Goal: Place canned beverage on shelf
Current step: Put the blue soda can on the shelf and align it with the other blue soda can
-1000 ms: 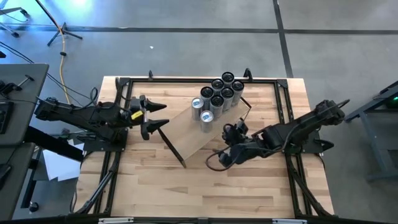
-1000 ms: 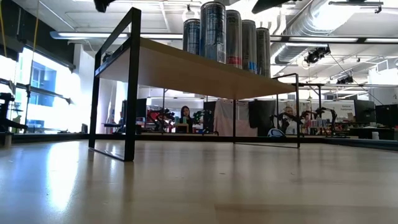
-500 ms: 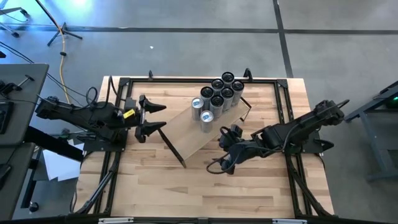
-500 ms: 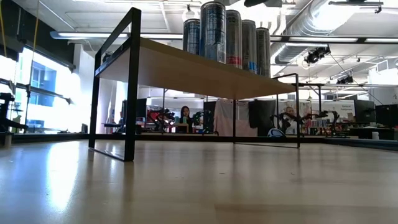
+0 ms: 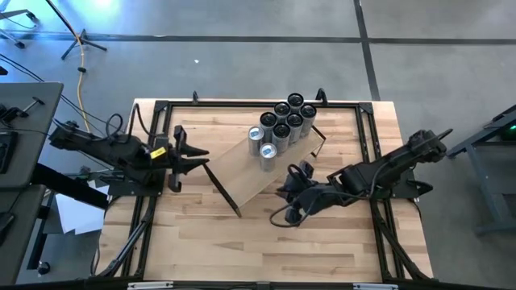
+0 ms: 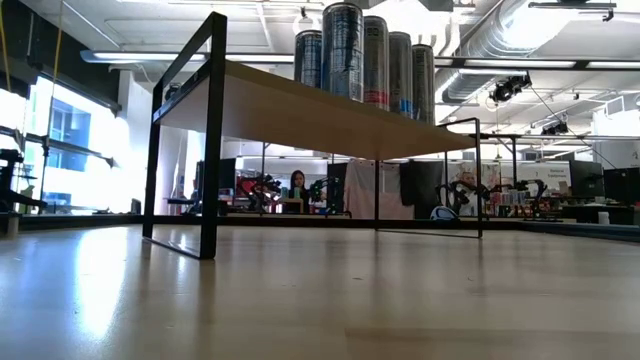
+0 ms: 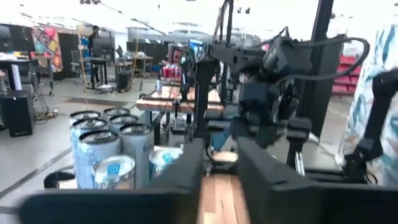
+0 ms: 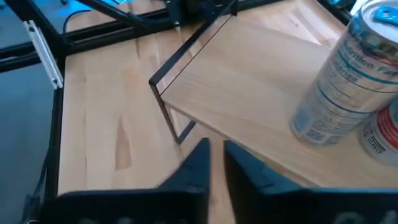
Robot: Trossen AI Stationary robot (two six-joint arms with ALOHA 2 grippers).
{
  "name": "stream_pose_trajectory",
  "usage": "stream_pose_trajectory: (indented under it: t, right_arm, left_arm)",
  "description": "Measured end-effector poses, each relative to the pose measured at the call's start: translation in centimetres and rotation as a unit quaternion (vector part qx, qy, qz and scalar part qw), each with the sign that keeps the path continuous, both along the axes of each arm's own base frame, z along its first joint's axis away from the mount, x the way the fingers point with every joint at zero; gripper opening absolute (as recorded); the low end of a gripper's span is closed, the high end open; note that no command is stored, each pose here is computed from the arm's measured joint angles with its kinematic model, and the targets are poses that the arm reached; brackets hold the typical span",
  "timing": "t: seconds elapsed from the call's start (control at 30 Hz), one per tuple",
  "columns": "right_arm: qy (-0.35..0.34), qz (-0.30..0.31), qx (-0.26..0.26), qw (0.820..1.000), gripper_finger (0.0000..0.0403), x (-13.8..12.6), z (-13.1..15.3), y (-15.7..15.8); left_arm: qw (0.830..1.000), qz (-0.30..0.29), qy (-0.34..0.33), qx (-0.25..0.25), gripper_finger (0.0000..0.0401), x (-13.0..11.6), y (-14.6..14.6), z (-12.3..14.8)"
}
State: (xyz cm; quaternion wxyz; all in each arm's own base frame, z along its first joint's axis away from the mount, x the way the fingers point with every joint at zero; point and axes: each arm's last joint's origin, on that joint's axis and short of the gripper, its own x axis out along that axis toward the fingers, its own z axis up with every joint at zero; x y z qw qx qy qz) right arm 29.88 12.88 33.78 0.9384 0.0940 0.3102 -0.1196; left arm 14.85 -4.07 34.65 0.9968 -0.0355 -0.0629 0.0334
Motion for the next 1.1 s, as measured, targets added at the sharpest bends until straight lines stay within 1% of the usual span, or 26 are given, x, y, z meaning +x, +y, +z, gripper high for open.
stream_pose_trajectory:
  t: [0.03, 0.07, 0.1, 0.17, 0.27, 0.37, 0.43, 0.57, 0.63, 0.7, 0.73, 0.83, 0.9, 1.1]
  right_arm:
    - [-0.002, -0.001, -0.006, 1.000, 0.0018, -0.1, 0.0, 0.1]
    - [-0.005, -0.007, -0.012, 1.000, 0.0014, -0.2, 0.0, 0.3]
    - [-0.012, -0.023, -0.015, 1.000, 0.0017, -0.3, 0.0, 0.4]
    - [-0.019, -0.047, -0.021, 0.998, 0.0020, -0.5, -0.3, 0.6]
    - [0.001, -0.052, -0.022, 0.998, 0.0005, -0.8, -1.9, 0.6]
    - [0.021, -0.050, 0.016, 0.998, 0.0004, -1.1, -3.6, 0.5]
    - [0.024, -0.045, 0.032, 0.998, 0.0001, -1.1, -4.9, 0.6]
    - [-0.035, -0.039, 0.067, 0.996, 0.0001, -0.2, -5.8, 0.5]
    - [-0.069, -0.031, 0.068, 0.995, 0.0000, 0.3, -5.9, 0.3]
    - [-0.093, -0.043, 0.048, 0.994, 0.0000, 0.6, -5.9, 0.0]
    - [-0.100, -0.058, 0.033, 0.993, 0.0000, 0.6, -5.8, -0.2]
    - [-0.122, -0.125, -0.008, 0.985, 0.0000, 0.7, -5.7, -1.0]
    - [-0.135, -0.159, -0.022, 0.978, 0.0000, 0.7, -5.6, -1.3]
    - [-0.137, -0.179, -0.039, 0.973, 0.0000, 0.6, -5.7, -1.5]
  left_arm:
    - [1.000, -0.004, 0.005, 0.002, 0.0049, -0.3, 0.1, 0.0]
    - [1.000, -0.005, 0.007, 0.004, 0.0026, -0.7, 0.3, 0.0]
    - [1.000, -0.005, 0.009, 0.003, 0.0014, -1.1, 0.4, 0.0]
    - [1.000, -0.001, 0.006, -0.004, 0.0013, -1.8, 0.9, 0.1]
    - [1.000, 0.005, -0.003, -0.005, 0.0005, -2.5, 1.3, 0.4]
    - [1.000, 0.009, -0.010, 0.001, 0.0003, -2.9, 1.5, 0.5]
    - [1.000, 0.011, -0.010, 0.002, 0.0001, -2.9, 1.6, 0.5]
    - [1.000, 0.008, -0.005, 0.002, 0.0001, -2.7, 1.6, 0.4]
    - [1.000, 0.008, -0.001, -0.001, 0.0000, -2.5, 1.5, 0.3]
    - [1.000, 0.008, 0.001, -0.002, 0.0000, -2.4, 1.5, 0.3]
    - [1.000, 0.007, 0.002, -0.002, 0.0000, -2.4, 1.5, 0.3]
    - [1.000, 0.007, 0.003, -0.005, 0.0000, -2.3, 1.5, 0.2]
    - [1.000, 0.010, 0.003, -0.006, 0.0000, -2.3, 1.5, 0.2]
    - [1.000, 0.019, 0.002, -0.007, 0.0000, -2.3, 1.6, 0.2]
